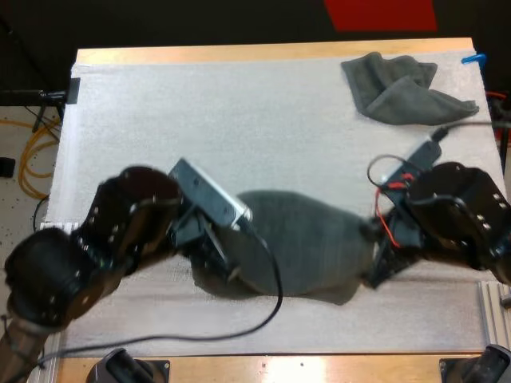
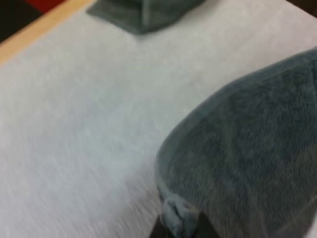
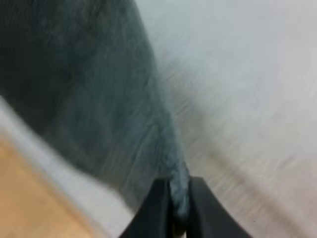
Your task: Pick towel from pile fold and stack
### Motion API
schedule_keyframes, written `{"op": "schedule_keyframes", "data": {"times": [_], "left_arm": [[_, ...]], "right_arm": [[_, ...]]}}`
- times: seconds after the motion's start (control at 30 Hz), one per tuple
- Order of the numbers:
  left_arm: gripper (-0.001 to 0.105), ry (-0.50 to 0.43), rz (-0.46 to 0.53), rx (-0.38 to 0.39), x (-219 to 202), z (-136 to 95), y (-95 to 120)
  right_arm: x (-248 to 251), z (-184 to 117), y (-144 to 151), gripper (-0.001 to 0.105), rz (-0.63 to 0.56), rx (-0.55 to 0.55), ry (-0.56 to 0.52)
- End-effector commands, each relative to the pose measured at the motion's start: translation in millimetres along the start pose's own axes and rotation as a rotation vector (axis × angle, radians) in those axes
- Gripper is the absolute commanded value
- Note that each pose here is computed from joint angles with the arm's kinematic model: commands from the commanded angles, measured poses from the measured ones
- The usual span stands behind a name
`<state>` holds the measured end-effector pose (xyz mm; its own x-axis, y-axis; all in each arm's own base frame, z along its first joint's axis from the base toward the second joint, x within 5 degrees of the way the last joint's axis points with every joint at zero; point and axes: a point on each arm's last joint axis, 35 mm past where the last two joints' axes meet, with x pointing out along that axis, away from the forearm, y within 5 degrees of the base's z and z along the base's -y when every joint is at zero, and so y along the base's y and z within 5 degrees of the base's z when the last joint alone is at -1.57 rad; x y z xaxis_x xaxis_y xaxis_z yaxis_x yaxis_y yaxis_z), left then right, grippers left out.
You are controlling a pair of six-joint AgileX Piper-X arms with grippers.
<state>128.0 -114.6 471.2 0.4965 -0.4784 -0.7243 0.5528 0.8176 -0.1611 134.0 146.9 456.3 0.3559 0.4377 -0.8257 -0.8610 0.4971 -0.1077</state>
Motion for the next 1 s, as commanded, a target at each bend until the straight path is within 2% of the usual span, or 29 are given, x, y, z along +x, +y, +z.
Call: {"op": "schedule_keyframes", "data": {"times": [0.0, 0.17, 0.23, 0.27, 0.37, 0.4, 0.57, 0.67, 0.83, 0.97], "left_arm": [[0.000, 0.028, 0.001, -0.039, -1.6, -8.3, -2.0], [0.000, 0.100, -0.004, -0.052, 19.1, -21.1, -5.7], [0.000, 0.112, 0.016, -0.061, 41.2, -22.4, -3.3], [0.000, 0.121, 0.020, -0.063, 47.5, -23.9, -2.3], [0.000, 0.120, 0.056, -0.085, 84.5, -24.6, 7.2], [0.000, 0.113, 0.079, -0.095, 100.4, -24.9, 13.4], [0.000, 0.078, 0.137, -0.119, 160.7, -30.1, 47.8], [0.000, 0.079, 0.120, -0.150, 196.3, -34.5, 74.4], [0.000, 0.002, 0.070, -0.208, 245.8, -29.7, 114.2], [0.000, -0.020, 0.064, -0.235, 272.7, -30.7, 134.9]], "right_arm": [[-7.4, -4.7, 4.4, 0.000, 0.057, 0.012, 0.009], [2.0, -8.5, 7.2, 0.000, 0.120, 0.041, 0.045], [21.7, -10.7, 6.1, 0.000, 0.122, 0.048, 0.105], [28.8, -11.3, 5.5, 0.000, 0.113, 0.049, 0.125], [70.4, -10.0, -4.0, 0.000, -0.010, 0.052, 0.168], [89.4, -9.5, -12.6, 0.000, -0.066, 0.066, 0.179], [165.0, -15.9, -57.2, 0.000, -0.119, 0.135, 0.205], [203.9, -23.1, -91.6, 0.000, -0.147, 0.189, 0.221], [256.6, -33.1, -129.2, 0.000, -0.092, 0.248, 0.165], [281.5, -41.8, -142.7, 0.000, -0.088, 0.287, 0.163]]}}
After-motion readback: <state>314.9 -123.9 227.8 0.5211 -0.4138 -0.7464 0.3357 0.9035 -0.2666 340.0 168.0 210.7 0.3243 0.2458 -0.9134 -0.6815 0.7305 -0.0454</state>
